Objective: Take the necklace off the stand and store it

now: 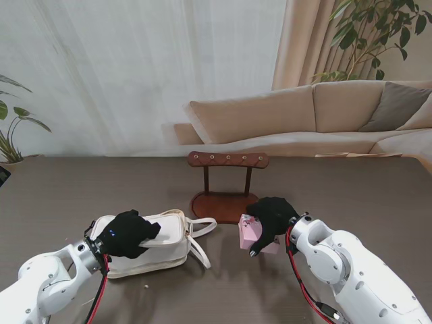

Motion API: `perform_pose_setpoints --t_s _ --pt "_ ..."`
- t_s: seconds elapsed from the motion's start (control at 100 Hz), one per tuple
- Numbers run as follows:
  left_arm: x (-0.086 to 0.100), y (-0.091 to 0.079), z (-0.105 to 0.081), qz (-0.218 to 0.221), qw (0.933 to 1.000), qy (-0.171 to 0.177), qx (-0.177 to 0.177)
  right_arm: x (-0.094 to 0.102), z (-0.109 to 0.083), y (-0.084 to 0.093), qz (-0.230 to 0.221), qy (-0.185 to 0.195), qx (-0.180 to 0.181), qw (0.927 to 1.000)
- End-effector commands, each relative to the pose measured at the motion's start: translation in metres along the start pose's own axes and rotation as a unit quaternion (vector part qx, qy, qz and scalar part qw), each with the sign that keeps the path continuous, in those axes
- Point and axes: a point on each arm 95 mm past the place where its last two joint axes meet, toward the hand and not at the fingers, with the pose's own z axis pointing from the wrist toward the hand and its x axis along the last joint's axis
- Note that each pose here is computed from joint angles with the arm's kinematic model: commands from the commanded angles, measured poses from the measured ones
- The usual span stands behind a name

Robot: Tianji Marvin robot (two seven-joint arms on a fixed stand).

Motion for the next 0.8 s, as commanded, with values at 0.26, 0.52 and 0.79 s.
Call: perform_pose_setpoints --t_s 0.26,0.52,0.79 --pt "0.029 -0.002 0.023 -0.019 0.9983 0.050 0.022 0.000 -0.002 0.003 -0.006 0.001 0.003 1.0000" --pt "0.044 -0.002 0.038 -0.029 0.9960 0.074 0.041 -0.004 -0.004 0.004 -0.009 -0.005 0.002 1.0000" --pt "0.054 0.003 0.056 -0.041 0.9937 0.085 0.061 -0.007 -0.003 0.008 -0.013 -0.008 -0.002 0.9999"
